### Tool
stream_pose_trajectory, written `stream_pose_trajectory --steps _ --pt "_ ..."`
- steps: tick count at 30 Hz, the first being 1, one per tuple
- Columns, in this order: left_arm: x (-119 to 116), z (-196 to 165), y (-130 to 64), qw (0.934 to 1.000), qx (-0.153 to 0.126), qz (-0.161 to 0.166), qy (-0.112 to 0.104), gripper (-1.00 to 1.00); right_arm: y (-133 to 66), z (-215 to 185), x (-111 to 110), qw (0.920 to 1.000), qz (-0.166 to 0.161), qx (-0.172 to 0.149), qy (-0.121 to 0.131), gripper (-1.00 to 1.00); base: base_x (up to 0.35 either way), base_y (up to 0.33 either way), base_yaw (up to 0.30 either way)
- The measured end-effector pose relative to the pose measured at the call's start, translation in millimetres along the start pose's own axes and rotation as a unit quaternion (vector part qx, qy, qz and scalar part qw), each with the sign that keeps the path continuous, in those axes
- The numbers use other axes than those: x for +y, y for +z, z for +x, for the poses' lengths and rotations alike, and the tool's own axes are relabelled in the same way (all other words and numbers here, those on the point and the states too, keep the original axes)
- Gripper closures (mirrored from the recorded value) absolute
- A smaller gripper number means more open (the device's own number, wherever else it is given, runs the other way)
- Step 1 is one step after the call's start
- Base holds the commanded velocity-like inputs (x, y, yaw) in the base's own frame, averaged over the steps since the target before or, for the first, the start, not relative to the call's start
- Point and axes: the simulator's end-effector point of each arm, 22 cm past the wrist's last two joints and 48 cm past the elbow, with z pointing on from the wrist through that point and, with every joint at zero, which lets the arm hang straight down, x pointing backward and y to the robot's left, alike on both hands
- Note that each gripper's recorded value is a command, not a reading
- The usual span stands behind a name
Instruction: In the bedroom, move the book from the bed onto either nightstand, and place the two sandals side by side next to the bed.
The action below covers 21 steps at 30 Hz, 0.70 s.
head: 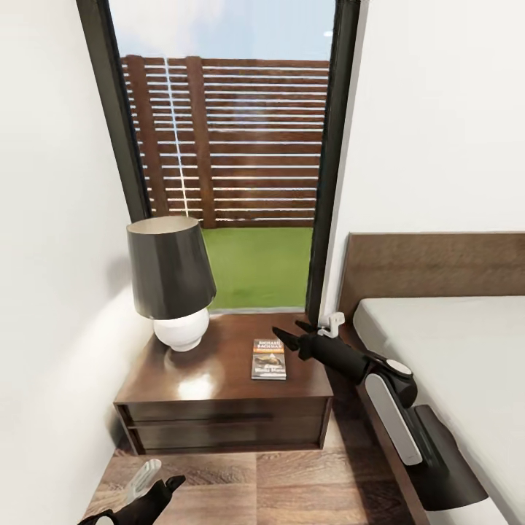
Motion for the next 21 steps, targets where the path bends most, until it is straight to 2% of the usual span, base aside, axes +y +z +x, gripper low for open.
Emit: stream_pose_trajectory --steps 10,21 --pt "-13.3 -7.3 -13.3 1.0000 0.001 -0.003 -0.002 -1.00 3.4 -14.1 5.8 0.9998 -0.001 0.019 0.010 -1.00 0.000 0.000 0.000" --pt "-30.1 -16.4 -28.3 1.0000 0.002 -0.003 -0.002 -1.00 7.1 -34.8 9.8 0.9997 0.001 0.025 0.007 -1.00 0.000 0.000 0.000"
